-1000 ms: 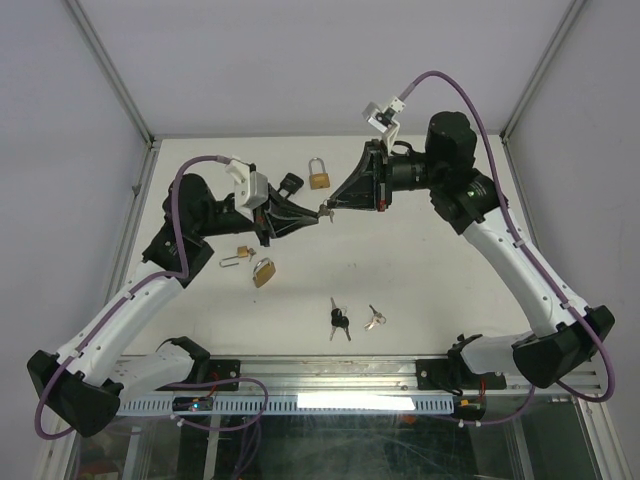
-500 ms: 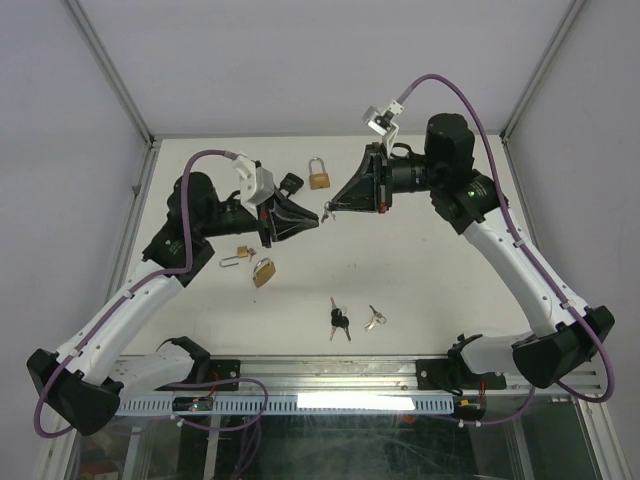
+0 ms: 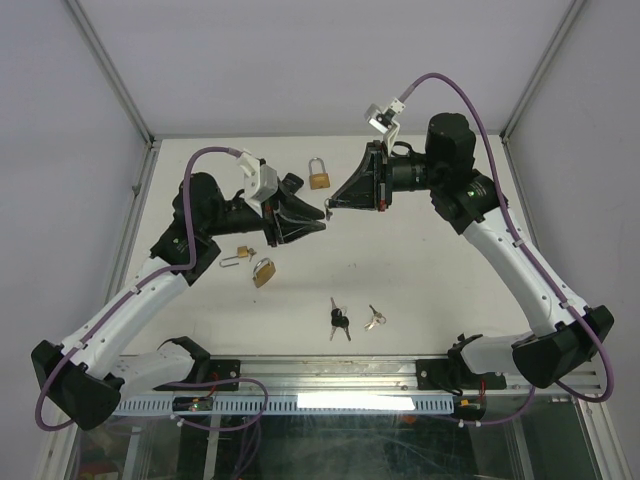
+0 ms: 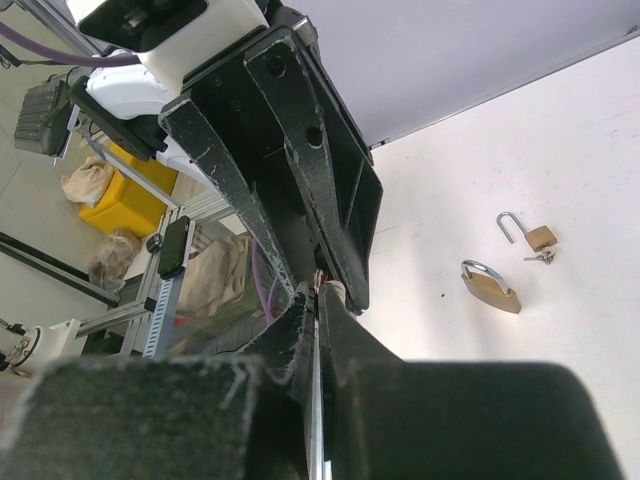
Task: Unlock with the key
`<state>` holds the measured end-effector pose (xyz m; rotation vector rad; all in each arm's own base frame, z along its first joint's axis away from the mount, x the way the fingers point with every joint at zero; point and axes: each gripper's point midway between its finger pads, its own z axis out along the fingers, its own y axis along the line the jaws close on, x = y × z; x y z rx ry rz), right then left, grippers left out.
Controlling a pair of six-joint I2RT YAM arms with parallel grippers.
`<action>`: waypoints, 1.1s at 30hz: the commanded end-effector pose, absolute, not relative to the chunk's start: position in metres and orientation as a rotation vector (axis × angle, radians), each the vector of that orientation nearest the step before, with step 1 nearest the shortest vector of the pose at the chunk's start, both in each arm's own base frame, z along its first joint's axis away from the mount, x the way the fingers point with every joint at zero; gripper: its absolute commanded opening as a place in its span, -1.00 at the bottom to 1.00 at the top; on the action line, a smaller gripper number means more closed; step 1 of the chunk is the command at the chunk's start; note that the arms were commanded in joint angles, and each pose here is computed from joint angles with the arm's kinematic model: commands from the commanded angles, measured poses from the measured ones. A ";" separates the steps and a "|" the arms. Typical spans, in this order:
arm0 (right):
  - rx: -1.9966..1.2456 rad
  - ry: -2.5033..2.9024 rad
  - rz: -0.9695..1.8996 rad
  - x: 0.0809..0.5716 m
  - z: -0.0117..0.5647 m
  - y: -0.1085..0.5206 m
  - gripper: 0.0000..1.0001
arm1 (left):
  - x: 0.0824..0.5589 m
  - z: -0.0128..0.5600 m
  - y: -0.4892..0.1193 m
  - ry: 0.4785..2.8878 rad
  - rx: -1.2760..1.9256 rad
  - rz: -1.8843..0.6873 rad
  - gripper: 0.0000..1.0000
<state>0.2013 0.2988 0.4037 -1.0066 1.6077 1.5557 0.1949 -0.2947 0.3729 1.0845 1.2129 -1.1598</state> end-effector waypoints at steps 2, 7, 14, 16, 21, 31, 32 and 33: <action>-1.008 1.514 1.522 0.199 0.427 0.295 -1.00 | 0.196 0.389 -0.298 1.128 1.073 -1.125 -0.42; -1.012 1.505 1.531 0.197 0.430 0.296 -1.00 | 0.201 0.387 -0.301 1.127 1.062 -1.098 -0.53; -1.015 1.504 1.533 0.195 0.429 0.295 -1.00 | 0.209 0.385 -0.301 1.140 1.051 -1.062 -0.59; -1.016 1.503 1.532 0.195 0.429 0.294 -1.00 | 0.208 0.387 -0.301 1.135 1.052 -1.061 -0.84; -1.015 1.515 1.521 0.195 0.424 0.294 -1.00 | 0.198 0.389 -0.300 1.114 1.080 -1.090 -1.00; -1.007 1.635 1.457 0.208 0.398 0.284 -1.00 | 0.198 0.369 -0.291 1.243 1.113 -1.040 -1.00; -1.011 1.642 1.466 0.207 0.397 0.285 -1.00 | 0.199 0.366 -0.290 1.258 1.114 -1.028 -1.00; -1.016 1.644 1.475 0.206 0.395 0.285 -1.00 | 0.202 0.364 -0.290 1.270 1.111 -1.016 -1.00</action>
